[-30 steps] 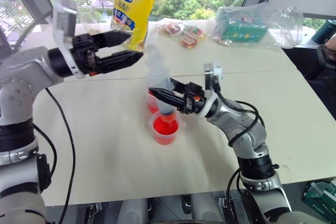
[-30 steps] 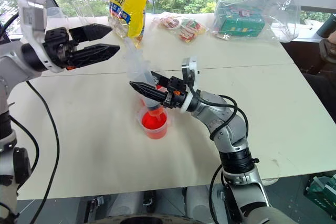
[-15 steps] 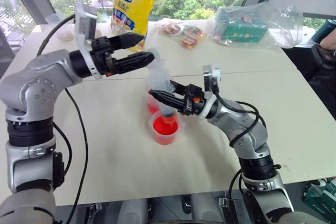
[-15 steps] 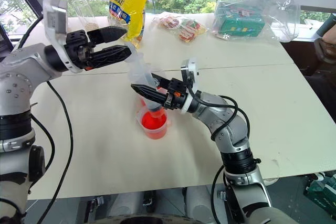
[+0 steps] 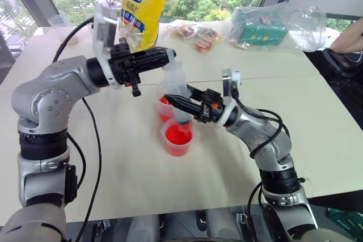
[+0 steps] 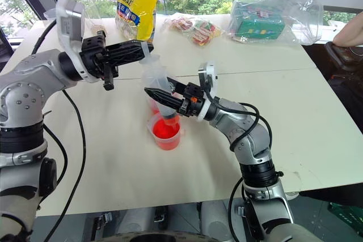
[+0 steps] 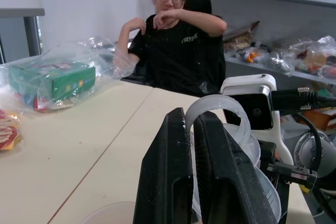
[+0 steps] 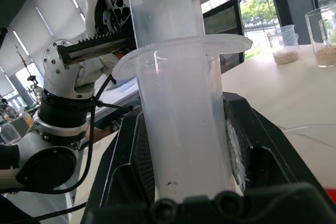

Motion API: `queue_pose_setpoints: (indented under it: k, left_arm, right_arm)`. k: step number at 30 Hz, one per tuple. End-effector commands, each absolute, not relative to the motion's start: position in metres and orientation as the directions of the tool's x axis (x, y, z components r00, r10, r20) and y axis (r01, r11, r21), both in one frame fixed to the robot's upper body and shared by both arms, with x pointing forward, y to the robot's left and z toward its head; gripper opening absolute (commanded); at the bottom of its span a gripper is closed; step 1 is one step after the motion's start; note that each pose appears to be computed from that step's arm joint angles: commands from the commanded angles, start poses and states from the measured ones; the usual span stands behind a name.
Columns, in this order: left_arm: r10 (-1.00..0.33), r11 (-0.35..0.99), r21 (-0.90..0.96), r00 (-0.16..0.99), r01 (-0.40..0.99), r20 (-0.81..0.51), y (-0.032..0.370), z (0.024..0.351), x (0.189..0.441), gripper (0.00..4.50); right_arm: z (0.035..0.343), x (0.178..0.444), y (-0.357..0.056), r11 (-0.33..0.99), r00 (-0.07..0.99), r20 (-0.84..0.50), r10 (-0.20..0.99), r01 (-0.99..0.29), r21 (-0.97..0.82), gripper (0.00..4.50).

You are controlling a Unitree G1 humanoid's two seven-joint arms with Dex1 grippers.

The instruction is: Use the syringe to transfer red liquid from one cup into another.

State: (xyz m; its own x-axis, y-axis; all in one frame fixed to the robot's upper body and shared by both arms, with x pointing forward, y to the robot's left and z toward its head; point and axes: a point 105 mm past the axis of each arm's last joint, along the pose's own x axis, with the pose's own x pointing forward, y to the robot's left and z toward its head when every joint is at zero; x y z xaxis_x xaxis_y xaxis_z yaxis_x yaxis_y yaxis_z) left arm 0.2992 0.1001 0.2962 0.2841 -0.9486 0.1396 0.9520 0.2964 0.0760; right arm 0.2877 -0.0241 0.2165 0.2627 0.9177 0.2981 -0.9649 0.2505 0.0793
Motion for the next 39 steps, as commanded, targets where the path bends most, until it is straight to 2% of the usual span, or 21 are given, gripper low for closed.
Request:
queue_pose_setpoints:
  k: [1,10,22,30,33,39]
  left_arm:
    - [-0.972,0.226,0.086,0.218,0.970,0.093,0.088,0.287,0.289,0.12]
    - [-0.980,0.196,0.079,0.192,0.977,0.051,0.085,0.276,0.284,0.12]
    - [-0.984,0.175,0.067,0.173,0.982,0.033,0.081,0.269,0.281,0.12]
    - [-0.965,0.262,0.053,0.260,0.964,0.040,0.098,0.279,0.295,0.12]
    - [-0.953,0.302,0.064,0.299,0.951,0.056,0.112,0.289,0.297,1.02]
    - [-0.927,0.374,0.084,0.370,0.923,0.069,0.136,0.300,0.299,3.82]
  right_arm:
    - [0.255,0.272,-0.018,0.195,0.172,0.389,0.905,-0.981,-0.019,1.44]
    - [0.277,0.271,-0.020,0.191,0.168,0.441,0.882,-0.982,-0.007,1.44]
    - [0.285,0.270,-0.018,0.191,0.172,0.463,0.869,-0.982,0.008,1.44]
    - [0.279,0.270,-0.017,0.174,0.172,0.450,0.876,-0.984,0.037,1.44]
    - [0.273,0.270,-0.017,0.171,0.177,0.436,0.883,-0.984,0.054,1.44]
    - [0.268,0.272,-0.020,0.178,0.193,0.425,0.884,-0.981,0.076,1.44]
